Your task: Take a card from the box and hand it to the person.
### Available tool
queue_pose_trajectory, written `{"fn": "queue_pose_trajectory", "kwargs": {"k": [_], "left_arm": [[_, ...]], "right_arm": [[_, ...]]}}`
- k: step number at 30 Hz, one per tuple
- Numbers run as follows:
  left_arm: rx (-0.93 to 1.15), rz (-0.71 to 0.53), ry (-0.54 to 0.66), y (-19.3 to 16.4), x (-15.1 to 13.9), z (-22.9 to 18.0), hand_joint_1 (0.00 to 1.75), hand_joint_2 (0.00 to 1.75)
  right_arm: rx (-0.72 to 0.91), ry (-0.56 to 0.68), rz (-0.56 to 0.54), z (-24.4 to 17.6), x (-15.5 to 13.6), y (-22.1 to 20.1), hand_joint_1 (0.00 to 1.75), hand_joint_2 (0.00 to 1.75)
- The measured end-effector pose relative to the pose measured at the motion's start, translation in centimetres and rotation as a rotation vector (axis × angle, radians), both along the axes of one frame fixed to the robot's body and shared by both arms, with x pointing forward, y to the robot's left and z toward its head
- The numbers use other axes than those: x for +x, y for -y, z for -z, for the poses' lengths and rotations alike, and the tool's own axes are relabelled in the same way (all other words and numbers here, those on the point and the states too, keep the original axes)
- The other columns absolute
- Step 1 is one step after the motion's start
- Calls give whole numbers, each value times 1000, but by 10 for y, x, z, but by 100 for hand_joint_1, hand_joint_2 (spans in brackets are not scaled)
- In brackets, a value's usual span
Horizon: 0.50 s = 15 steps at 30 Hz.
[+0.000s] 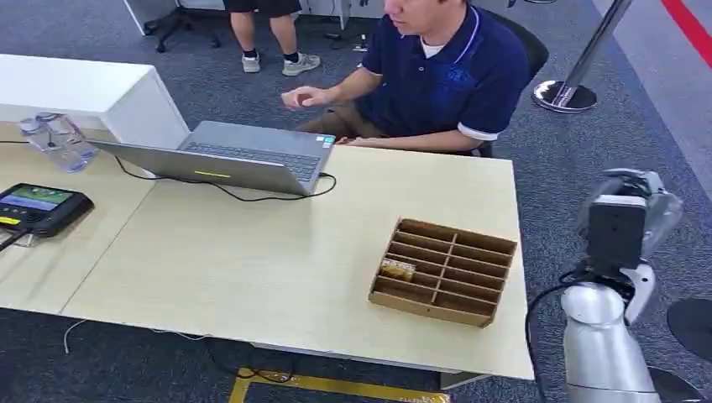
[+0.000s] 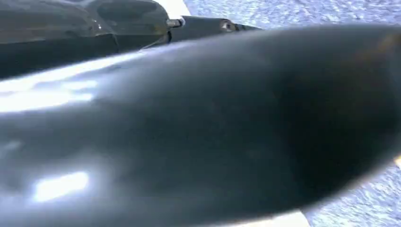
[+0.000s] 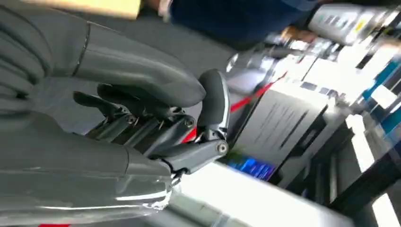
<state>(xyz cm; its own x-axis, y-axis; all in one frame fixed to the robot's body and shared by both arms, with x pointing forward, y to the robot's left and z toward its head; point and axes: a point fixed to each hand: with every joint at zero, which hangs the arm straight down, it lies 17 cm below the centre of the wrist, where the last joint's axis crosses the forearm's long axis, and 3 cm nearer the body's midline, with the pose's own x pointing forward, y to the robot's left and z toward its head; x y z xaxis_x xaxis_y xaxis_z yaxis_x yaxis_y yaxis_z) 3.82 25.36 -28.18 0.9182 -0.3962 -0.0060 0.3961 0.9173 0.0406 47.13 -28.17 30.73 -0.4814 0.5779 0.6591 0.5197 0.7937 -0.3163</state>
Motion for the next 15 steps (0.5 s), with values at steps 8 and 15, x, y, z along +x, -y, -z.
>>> {"fn": "queue_pose_trajectory", "kwargs": {"k": [8,15], "left_arm": [[-1,-9,-1,3,-1,0,0,0],[0,13,-1,4,-1,0,0,0]], "right_arm": [[107,-199,316,92,-13,155,175,175],[319,-822,491,321,-69,264,175,175]]}}
